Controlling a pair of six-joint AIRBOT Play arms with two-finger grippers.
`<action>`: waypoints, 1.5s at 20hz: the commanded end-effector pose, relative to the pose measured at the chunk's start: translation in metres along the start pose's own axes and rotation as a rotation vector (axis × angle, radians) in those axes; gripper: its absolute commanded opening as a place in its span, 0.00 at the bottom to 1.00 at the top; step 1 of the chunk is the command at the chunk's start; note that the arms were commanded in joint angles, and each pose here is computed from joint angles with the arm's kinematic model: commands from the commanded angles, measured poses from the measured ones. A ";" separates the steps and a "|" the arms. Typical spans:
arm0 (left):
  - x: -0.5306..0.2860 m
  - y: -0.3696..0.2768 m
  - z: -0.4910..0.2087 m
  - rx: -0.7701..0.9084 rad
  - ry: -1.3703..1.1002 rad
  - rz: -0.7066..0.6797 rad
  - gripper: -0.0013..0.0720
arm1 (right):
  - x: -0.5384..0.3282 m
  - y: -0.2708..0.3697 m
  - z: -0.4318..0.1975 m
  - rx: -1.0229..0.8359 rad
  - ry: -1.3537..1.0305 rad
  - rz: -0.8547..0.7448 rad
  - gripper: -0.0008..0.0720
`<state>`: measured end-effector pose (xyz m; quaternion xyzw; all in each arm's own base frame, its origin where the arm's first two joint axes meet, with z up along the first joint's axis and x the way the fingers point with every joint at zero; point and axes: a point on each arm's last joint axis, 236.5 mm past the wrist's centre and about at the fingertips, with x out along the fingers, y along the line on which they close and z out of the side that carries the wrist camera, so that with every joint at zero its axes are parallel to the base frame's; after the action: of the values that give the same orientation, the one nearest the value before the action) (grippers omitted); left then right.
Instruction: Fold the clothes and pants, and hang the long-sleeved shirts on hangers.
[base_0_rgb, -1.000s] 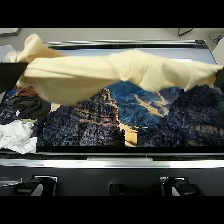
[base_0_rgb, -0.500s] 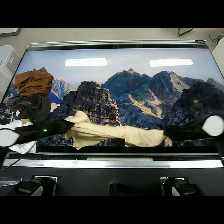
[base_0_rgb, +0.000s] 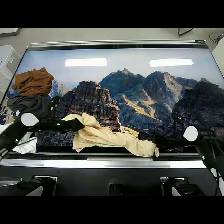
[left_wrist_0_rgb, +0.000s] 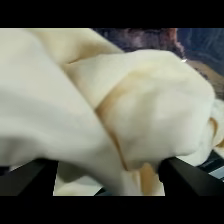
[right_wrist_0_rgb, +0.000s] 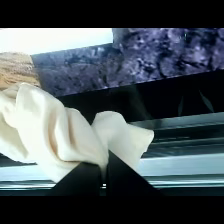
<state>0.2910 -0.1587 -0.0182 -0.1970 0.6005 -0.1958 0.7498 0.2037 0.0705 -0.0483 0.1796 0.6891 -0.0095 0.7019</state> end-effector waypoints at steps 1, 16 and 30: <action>-0.051 0.067 -0.045 -0.067 0.244 0.165 0.98 | 0.003 0.001 -0.001 0.007 0.005 0.008 0.06; 0.054 0.043 -0.093 -0.272 0.178 -0.038 0.98 | 0.003 0.008 0.002 0.016 -0.007 0.037 0.06; -0.429 -0.200 0.123 0.553 -1.120 -0.105 0.04 | -0.436 0.049 0.145 -0.206 -1.306 -0.076 0.06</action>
<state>0.3611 -0.1194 0.2711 -0.1744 0.2769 -0.2795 0.9027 0.3486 0.0175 0.2168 0.0874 0.3333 -0.0211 0.9385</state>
